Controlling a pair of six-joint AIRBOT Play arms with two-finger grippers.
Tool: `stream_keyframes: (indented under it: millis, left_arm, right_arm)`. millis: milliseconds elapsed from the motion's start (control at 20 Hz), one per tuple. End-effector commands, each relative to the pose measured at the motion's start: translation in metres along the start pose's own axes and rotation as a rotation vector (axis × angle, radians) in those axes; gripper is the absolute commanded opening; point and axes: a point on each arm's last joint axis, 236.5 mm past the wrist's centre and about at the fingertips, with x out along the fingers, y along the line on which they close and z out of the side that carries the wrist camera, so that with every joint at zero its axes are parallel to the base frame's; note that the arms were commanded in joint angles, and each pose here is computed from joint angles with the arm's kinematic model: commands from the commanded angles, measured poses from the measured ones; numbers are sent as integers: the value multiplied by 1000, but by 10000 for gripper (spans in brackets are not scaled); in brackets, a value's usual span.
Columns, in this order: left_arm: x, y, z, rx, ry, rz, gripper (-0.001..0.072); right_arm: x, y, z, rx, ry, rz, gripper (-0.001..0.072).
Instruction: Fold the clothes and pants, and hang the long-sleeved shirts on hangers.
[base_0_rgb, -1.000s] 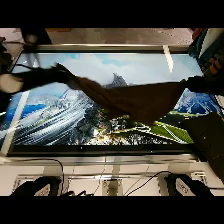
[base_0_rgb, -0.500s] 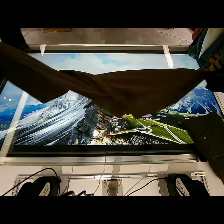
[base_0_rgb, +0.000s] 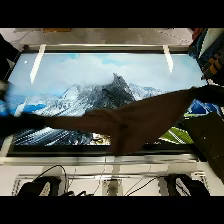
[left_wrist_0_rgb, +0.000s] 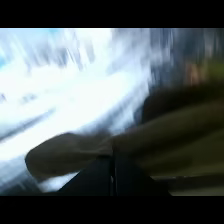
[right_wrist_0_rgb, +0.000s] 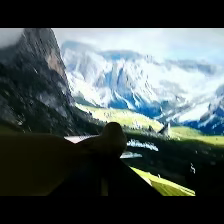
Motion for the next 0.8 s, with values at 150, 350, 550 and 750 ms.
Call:
stream_keyframes:
  millis: [150, 350, 550, 750]
  left_arm:
    - [53, -45, -188, -150, 608, -202, 18]
    - [53, -45, -189, -143, 611, -205, 217]
    - [74, -47, -127, -185, 353, -212, 720]
    - [86, -43, -6, -381, -117, -258, 608]
  right_arm:
    - [79, -49, -75, 8, 384, -95, 21]
    - [77, -73, -90, -33, 461, -183, 21]
    - [77, -74, -89, -36, 458, -188, 21]
    - [78, -73, -88, -34, 454, -183, 21]
